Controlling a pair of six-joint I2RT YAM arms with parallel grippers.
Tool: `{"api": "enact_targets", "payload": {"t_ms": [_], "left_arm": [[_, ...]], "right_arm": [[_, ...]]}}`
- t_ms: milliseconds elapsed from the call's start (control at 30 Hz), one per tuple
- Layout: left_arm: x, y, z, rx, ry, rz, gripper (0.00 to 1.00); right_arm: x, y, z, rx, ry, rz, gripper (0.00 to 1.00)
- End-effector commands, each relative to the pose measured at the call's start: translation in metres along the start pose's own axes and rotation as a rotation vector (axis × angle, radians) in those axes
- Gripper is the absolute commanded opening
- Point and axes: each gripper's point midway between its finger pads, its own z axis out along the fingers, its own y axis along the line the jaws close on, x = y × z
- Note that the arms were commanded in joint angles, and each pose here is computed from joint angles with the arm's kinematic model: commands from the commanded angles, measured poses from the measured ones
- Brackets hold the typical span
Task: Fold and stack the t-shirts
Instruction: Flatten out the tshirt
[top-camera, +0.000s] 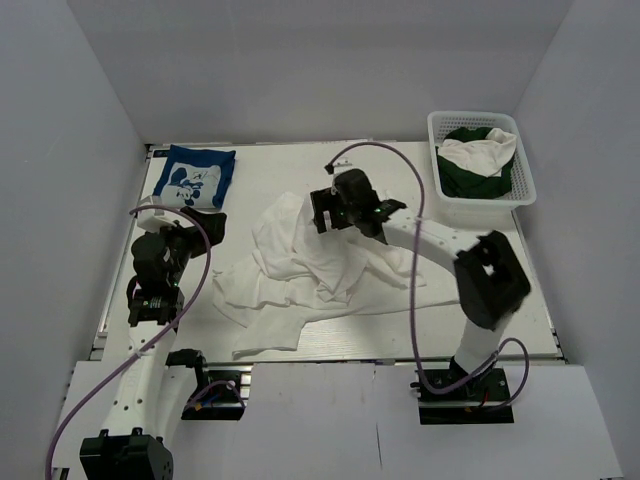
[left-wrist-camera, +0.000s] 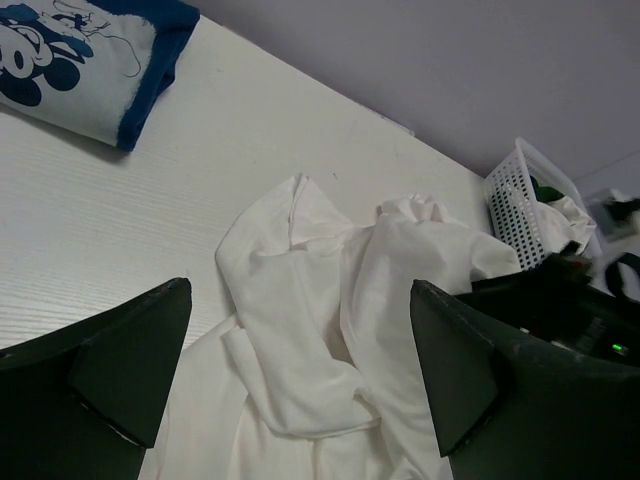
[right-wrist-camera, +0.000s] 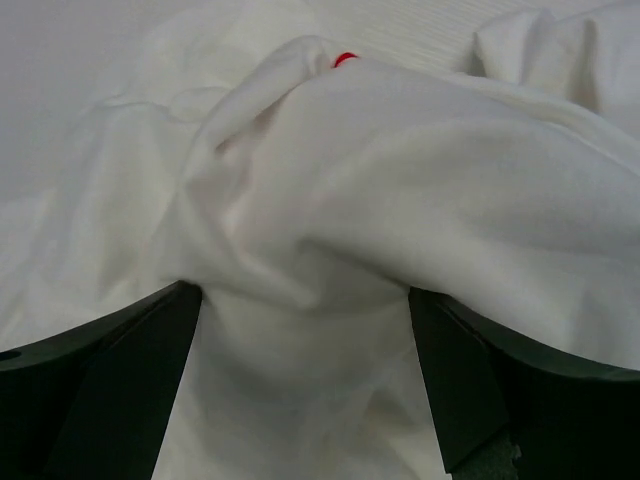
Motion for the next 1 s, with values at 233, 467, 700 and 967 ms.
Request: {"api": "enact_targets", "payload": {"t_ms": [233,467,700,967], "left_arm": [[-0.015,-0.004,-0.003,-0.01,-0.044,0.014,1.0],[-0.013,0.001,-0.002,-0.029,-0.035,0.01,1.0],[-0.014,0.003,-0.003,-0.044,-0.045,0.001,1.0],[-0.015,0.006,-0.005,-0.056,-0.066,-0.007,1.0]], "right_arm": [[-0.012,-0.043,0.036,0.361,-0.014,0.0,0.0],[-0.129,-0.055,-0.065,0.435,-0.446,0.115,0.0],[-0.232,-0.099,-0.179,0.614,-0.794,0.099,0.0],[-0.302,-0.188,-0.245,0.899,-0.973,0.127,0.0]]}}
